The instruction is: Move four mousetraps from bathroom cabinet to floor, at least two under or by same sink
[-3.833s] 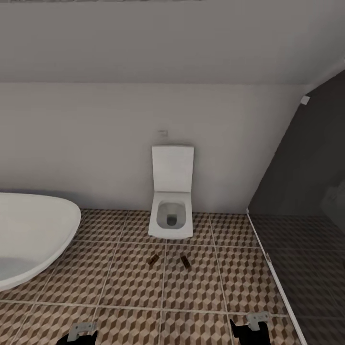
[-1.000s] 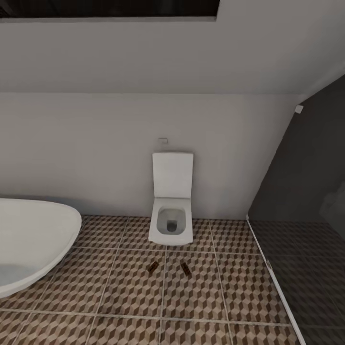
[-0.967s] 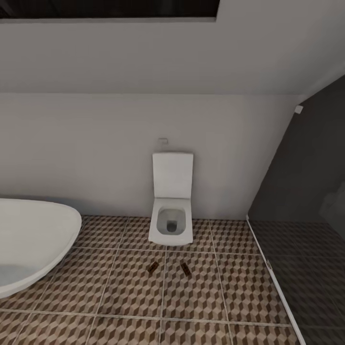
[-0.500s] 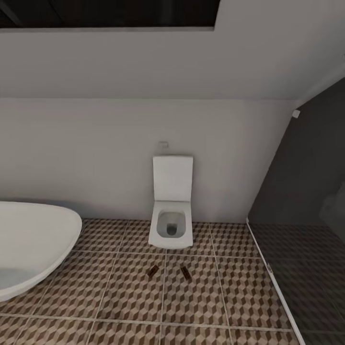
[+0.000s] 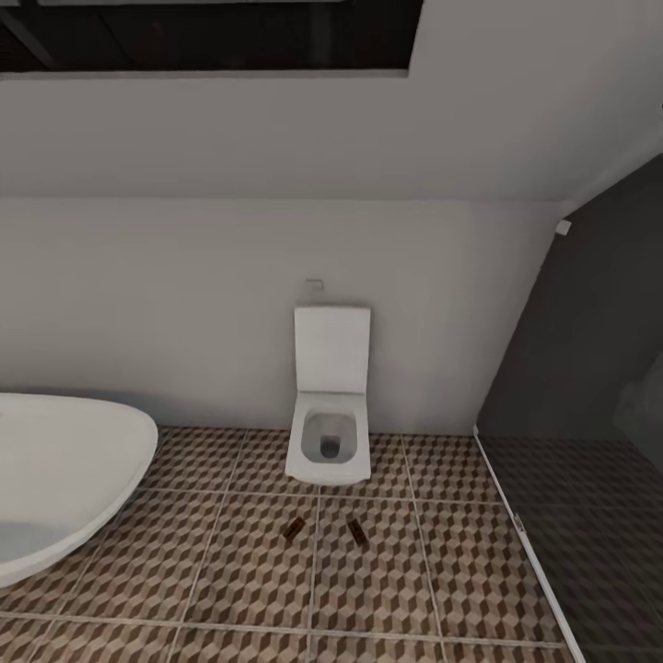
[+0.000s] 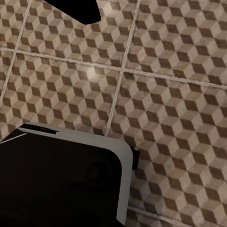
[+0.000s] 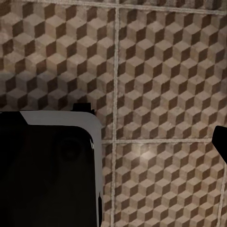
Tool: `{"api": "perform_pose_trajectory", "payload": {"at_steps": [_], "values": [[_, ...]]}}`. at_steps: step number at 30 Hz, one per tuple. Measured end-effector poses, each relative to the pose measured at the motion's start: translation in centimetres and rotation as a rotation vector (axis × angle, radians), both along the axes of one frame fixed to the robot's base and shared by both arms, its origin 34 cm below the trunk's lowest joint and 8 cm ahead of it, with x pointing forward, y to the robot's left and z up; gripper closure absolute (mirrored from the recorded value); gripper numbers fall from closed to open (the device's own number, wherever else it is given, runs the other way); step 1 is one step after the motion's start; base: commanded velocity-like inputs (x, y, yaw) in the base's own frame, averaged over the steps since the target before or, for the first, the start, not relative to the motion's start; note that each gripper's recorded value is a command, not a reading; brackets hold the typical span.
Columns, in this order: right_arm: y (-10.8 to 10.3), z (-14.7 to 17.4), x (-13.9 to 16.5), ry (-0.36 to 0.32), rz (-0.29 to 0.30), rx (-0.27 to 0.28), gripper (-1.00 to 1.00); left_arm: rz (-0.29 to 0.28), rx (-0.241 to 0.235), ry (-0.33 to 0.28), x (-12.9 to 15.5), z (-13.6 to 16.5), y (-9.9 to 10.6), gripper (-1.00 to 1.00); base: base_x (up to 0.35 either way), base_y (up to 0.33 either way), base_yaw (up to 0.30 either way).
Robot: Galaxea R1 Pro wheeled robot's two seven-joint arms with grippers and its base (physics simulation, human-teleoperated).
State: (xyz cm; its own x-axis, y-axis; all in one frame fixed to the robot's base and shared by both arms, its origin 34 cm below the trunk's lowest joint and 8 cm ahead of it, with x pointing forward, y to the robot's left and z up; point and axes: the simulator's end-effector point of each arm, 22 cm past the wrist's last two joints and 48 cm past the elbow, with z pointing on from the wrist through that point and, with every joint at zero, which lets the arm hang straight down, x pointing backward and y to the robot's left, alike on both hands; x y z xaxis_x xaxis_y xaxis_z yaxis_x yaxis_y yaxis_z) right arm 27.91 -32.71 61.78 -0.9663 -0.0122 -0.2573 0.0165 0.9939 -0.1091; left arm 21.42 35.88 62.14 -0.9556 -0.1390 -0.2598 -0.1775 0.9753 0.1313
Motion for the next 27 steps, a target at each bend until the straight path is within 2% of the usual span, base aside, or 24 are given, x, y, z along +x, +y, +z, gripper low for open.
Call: {"api": "perform_pose_trajectory", "payload": {"at_steps": [27], "values": [[0.1,0.5,1.2,-0.034,0.006,-0.001,-1.0,0.0,0.0,-0.026,1.0,0.3,0.0,-1.0,0.0,0.0,0.0]]}}
